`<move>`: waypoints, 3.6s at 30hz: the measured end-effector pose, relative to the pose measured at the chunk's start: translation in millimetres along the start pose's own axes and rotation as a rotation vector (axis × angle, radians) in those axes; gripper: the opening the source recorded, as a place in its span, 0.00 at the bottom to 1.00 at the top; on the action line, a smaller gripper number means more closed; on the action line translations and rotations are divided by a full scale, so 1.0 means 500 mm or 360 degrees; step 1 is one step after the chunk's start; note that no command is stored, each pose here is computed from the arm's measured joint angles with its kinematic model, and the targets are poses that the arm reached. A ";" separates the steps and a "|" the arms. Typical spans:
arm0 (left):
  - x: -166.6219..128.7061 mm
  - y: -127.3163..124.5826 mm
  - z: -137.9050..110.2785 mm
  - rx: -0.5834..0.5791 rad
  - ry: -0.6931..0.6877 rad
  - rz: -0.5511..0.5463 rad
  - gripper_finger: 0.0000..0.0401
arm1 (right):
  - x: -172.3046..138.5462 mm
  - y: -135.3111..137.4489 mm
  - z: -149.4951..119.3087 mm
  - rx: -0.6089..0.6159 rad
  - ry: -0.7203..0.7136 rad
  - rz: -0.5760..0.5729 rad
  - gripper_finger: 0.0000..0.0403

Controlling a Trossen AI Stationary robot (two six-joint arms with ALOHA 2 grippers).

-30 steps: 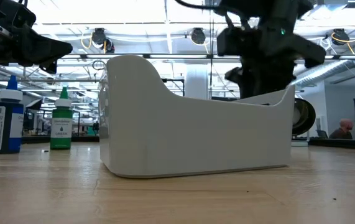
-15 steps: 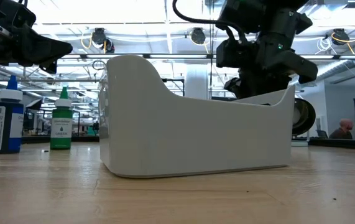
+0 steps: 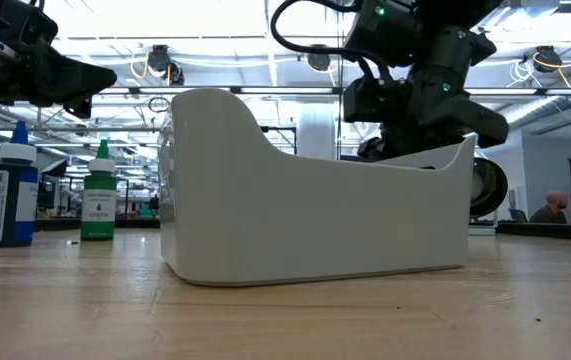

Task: Pick & Place food coloring
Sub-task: Put the small violet food coloring bottle in the gray bin

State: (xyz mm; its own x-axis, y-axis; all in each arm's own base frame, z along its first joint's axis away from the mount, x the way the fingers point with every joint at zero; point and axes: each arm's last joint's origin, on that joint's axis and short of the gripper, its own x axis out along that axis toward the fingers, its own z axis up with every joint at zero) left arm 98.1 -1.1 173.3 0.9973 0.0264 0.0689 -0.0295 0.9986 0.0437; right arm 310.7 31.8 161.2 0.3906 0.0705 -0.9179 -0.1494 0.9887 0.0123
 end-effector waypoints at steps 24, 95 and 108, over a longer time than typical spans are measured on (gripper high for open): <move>0.000 0.000 0.000 0.0000 0.0000 0.0000 0.06 | -0.067 0.005 0.031 -0.0077 0.0054 -0.0094 0.09; 0.000 0.000 0.000 0.0000 0.0000 0.0000 0.06 | 0.022 0.167 0.107 -0.0121 0.0241 0.0074 0.09; 0.000 0.000 0.000 0.0000 0.0000 0.0000 0.06 | 0.022 0.168 0.106 -0.0094 0.0245 0.0073 0.20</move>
State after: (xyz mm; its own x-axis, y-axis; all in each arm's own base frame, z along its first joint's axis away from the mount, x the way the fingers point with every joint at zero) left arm 98.1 -1.1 173.3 0.9973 0.0264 0.0687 -0.0294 0.9986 0.0437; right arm 350.7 122.5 173.1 0.2390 0.0896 -0.9669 -0.2187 0.9751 0.0363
